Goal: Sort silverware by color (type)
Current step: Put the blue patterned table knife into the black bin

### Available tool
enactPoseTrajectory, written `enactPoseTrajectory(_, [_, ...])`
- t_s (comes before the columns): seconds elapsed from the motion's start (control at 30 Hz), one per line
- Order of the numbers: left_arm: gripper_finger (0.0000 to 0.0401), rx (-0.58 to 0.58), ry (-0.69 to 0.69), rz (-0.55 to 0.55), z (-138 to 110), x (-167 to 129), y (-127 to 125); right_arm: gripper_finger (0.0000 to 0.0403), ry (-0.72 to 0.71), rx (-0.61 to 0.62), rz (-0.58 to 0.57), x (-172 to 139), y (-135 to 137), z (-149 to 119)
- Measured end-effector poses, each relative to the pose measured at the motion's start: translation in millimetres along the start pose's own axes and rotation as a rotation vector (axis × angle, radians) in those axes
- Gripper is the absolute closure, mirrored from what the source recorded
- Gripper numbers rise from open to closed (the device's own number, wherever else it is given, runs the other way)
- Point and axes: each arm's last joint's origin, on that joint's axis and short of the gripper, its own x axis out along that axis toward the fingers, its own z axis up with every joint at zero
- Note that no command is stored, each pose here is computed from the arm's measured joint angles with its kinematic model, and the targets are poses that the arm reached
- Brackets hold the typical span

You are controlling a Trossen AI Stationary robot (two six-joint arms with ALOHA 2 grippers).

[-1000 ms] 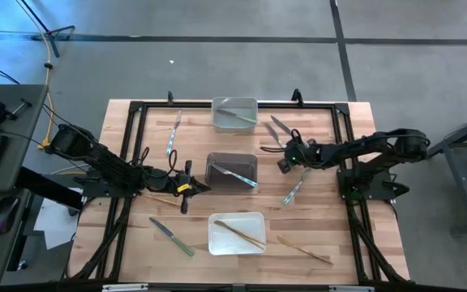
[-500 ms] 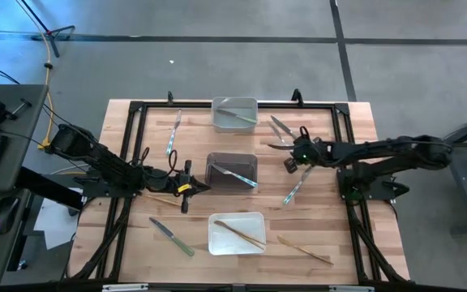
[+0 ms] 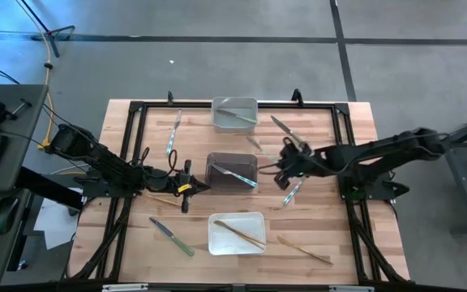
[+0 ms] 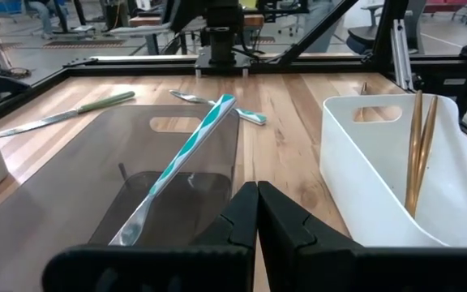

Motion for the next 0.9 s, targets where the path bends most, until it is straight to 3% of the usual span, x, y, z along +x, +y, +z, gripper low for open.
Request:
enactPoseTrajectory(0.33, [0.04,0.001,-0.001,0.013,0.0,0.0,0.3,0.0389,0.252,-0.072,0.05,43.8,58.3,58.2])
enactPoseTrajectory(0.6, [0.04,0.001,-0.001,0.013,0.0,0.0,0.3,0.0392,0.385,-0.069,0.004,82.5,62.7,81.5])
enactPoseTrajectory(0.9, [0.04,-0.001,-0.001,0.013,0.0,0.0,0.3,0.0392,0.449,-0.049,0.032,105.0,57.4,77.8])
